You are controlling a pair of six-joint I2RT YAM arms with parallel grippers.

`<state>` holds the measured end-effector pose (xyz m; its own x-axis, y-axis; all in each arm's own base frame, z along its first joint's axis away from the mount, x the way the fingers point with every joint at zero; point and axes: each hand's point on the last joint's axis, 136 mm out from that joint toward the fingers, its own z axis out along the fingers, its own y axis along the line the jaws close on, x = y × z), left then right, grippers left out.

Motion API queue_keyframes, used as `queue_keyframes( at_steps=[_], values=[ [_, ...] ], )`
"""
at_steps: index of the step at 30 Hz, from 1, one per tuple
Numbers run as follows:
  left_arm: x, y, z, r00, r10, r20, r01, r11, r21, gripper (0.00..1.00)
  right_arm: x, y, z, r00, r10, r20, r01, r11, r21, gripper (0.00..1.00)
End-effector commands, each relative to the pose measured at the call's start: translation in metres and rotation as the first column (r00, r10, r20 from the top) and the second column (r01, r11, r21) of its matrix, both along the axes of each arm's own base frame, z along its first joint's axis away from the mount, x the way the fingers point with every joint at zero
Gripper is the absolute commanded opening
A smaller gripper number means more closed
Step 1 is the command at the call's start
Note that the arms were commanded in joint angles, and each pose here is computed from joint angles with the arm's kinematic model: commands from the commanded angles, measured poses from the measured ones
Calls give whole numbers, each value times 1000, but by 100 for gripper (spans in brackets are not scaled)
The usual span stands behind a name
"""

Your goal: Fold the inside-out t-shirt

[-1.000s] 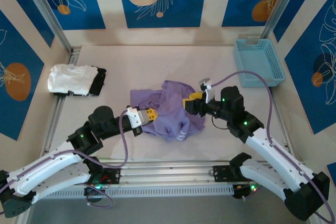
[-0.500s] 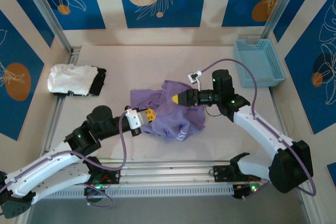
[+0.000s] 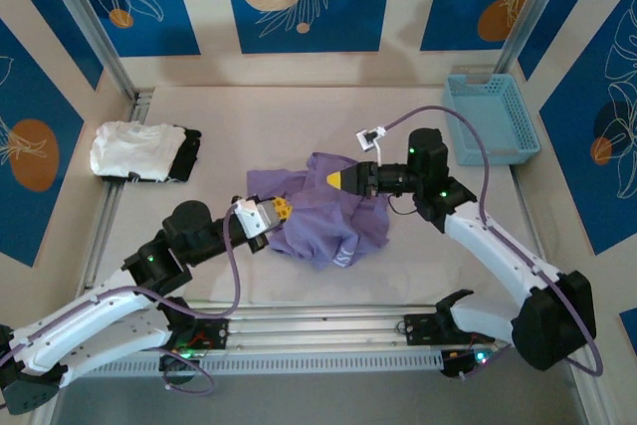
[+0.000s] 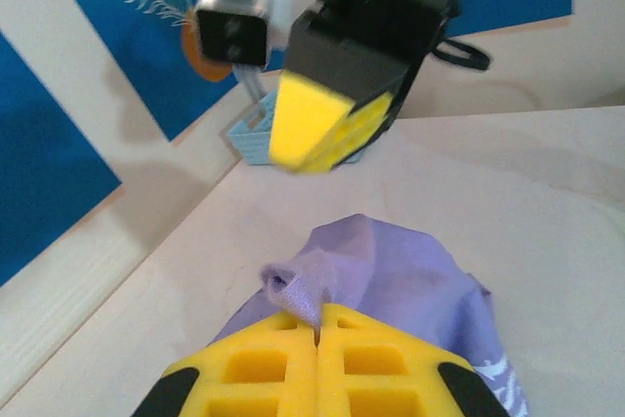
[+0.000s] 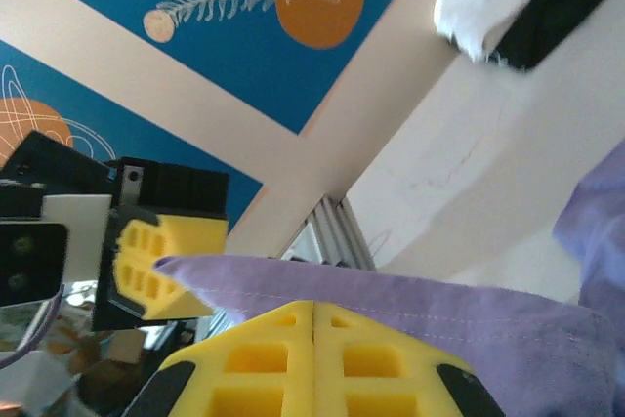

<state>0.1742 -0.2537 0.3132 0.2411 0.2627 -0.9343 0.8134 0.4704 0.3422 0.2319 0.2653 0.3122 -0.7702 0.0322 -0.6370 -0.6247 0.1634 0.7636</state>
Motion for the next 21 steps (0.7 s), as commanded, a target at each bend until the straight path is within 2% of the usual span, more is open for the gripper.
queue_keyframes(
  at_steps=[1, 4, 5, 7, 11, 13, 15, 18, 20, 21],
  values=[
    [19, 10, 18, 993, 119, 8, -117, 988, -100, 0, 13, -12, 37, 972, -105, 208, 99, 994, 42, 0],
    [17, 4, 21, 996, 83, 23, -80, 992, -99, 0, 32, -18, 22, 962, -196, 188, 207, 978, -37, 0],
    [15, 1, 22, 997, 66, 26, -63, 993, -99, 0, 37, -18, 13, 965, -209, 156, 224, 971, -82, 7],
    [11, -3, 23, 999, 29, 29, -27, 995, -95, 0, 44, -17, -9, 975, -214, 59, 221, 960, -169, 32],
    [7, -8, 25, 999, -6, 33, 9, 996, -90, 0, 34, -6, -34, 987, -114, -113, 90, 977, -193, 59],
    [7, -9, 23, 1000, -6, 30, 9, 996, -86, 0, 26, 0, -41, 979, -55, -196, 17, 982, -187, 67],
    [8, -9, 22, 1000, -4, 29, 7, 996, -85, 0, 20, 2, -50, 968, -28, -251, -21, 981, -192, 71],
    [8, -9, 21, 1000, -5, 28, 8, 996, -85, 0, 12, 7, -55, 948, 42, -314, -93, 984, -151, 70],
    [9, -10, 21, 1000, -3, 27, 5, 997, -83, 0, 7, 13, -53, 935, 95, -341, -138, 985, -103, 60],
    [9, -10, 20, 1000, -2, 25, 4, 997, -81, 0, 5, 16, -53, 929, 120, -350, -159, 983, -86, 49]
  ],
)
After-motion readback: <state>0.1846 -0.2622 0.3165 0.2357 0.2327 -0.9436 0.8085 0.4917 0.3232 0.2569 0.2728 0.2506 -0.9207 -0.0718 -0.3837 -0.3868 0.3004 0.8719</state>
